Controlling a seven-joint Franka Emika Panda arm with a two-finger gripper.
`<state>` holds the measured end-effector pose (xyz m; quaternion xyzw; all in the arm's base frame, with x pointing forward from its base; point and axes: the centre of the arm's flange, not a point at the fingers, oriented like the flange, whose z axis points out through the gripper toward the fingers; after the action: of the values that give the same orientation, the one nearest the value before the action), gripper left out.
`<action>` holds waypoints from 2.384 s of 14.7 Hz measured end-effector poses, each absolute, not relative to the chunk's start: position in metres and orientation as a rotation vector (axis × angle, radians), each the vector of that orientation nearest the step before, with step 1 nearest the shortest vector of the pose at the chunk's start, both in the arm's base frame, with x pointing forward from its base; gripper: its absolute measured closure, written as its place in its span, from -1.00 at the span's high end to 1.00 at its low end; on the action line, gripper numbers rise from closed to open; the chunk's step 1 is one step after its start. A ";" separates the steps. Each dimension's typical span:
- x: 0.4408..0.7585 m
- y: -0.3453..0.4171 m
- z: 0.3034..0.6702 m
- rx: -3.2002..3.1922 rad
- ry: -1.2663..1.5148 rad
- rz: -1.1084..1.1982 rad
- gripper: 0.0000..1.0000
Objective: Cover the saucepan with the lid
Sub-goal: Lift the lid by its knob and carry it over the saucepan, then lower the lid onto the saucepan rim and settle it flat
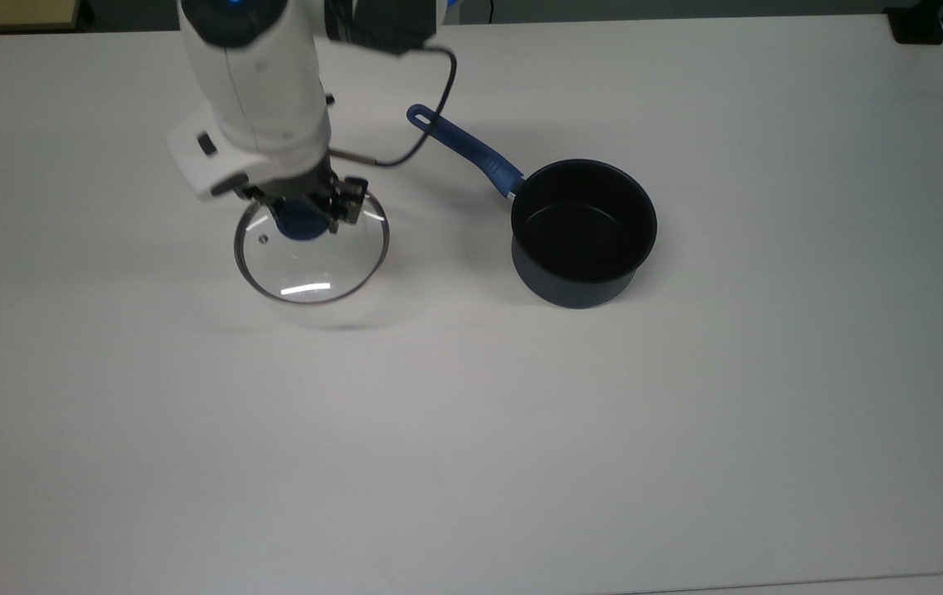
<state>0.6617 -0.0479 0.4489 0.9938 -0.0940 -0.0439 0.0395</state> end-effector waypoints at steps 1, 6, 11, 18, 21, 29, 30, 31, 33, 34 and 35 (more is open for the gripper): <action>0.660 -0.049 0.458 3.048 -0.292 -0.129 0.21; 0.658 -0.051 0.468 3.047 -0.313 -0.130 0.21; 0.656 -0.039 0.485 3.041 -0.340 -0.175 0.21; 0.657 -0.001 0.495 3.035 -0.353 -0.166 0.21; 0.654 0.057 0.495 3.036 -0.286 -0.157 0.21; 0.621 0.230 0.492 3.038 -0.122 -0.088 0.21; 0.619 0.242 0.488 3.038 -0.120 -0.079 0.21; 0.618 0.249 0.484 3.035 -0.121 -0.079 0.21; 0.620 0.252 0.474 3.027 -0.122 -0.092 0.21; 0.621 0.251 0.470 3.024 -0.126 -0.097 0.21; 0.624 0.250 0.467 3.024 -0.130 -0.092 0.21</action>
<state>0.6238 0.2500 0.4666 0.9970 -0.0428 -0.0302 0.0565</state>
